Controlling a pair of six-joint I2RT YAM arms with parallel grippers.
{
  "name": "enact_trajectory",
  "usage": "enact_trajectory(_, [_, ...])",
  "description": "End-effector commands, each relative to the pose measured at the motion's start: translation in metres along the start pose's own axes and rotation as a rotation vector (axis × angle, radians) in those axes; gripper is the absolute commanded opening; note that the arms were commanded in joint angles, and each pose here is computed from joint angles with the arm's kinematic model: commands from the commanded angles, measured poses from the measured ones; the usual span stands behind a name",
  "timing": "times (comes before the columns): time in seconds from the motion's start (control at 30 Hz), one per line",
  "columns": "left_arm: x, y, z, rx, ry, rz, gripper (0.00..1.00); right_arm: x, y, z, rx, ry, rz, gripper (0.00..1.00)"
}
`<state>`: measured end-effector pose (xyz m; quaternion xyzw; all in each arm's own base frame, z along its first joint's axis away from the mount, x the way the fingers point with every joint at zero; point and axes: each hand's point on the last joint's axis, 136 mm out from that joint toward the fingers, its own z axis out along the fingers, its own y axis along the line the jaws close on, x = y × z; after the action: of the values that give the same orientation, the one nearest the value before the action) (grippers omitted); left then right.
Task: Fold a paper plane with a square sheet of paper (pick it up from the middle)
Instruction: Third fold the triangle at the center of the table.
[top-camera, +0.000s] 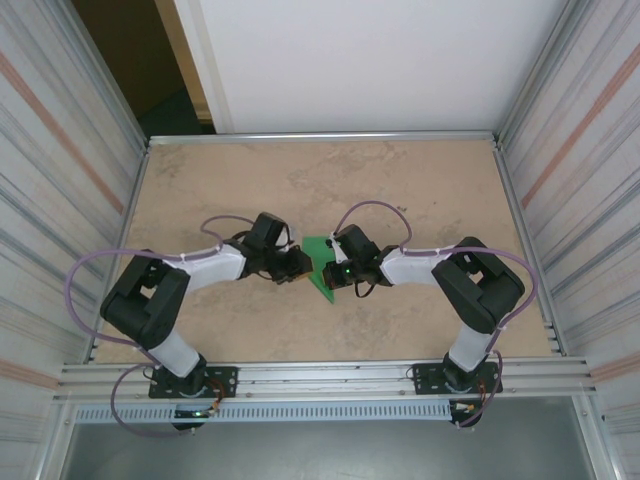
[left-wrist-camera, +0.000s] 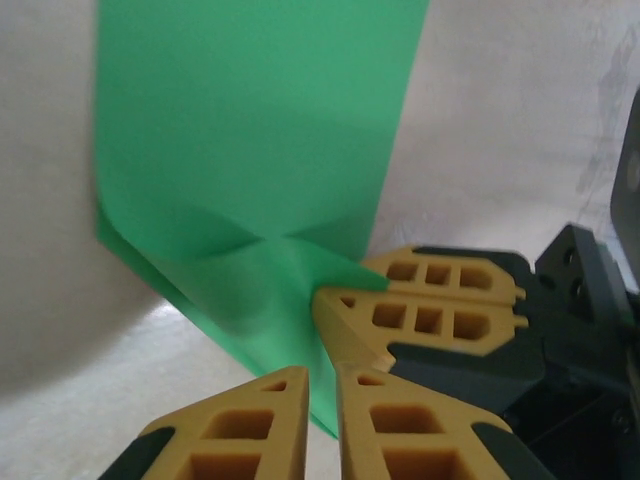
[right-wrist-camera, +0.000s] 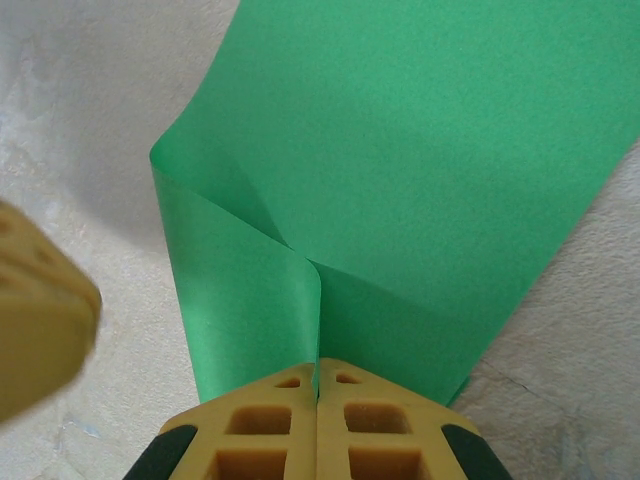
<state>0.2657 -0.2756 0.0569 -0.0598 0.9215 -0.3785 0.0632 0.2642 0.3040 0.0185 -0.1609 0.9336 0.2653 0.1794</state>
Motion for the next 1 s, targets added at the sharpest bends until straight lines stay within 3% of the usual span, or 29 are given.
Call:
enact_trajectory(0.0, [0.001, -0.013, 0.005, 0.061, -0.01, 0.009, 0.14, 0.017, -0.017, 0.006, 0.056, 0.075, 0.048, 0.0])
enact_trajectory(0.97, [0.014, 0.03, 0.034, -0.08, 0.058, -0.006, 0.11, 0.017, -0.017, 0.006, 0.061, 0.082, 0.05, 0.0])
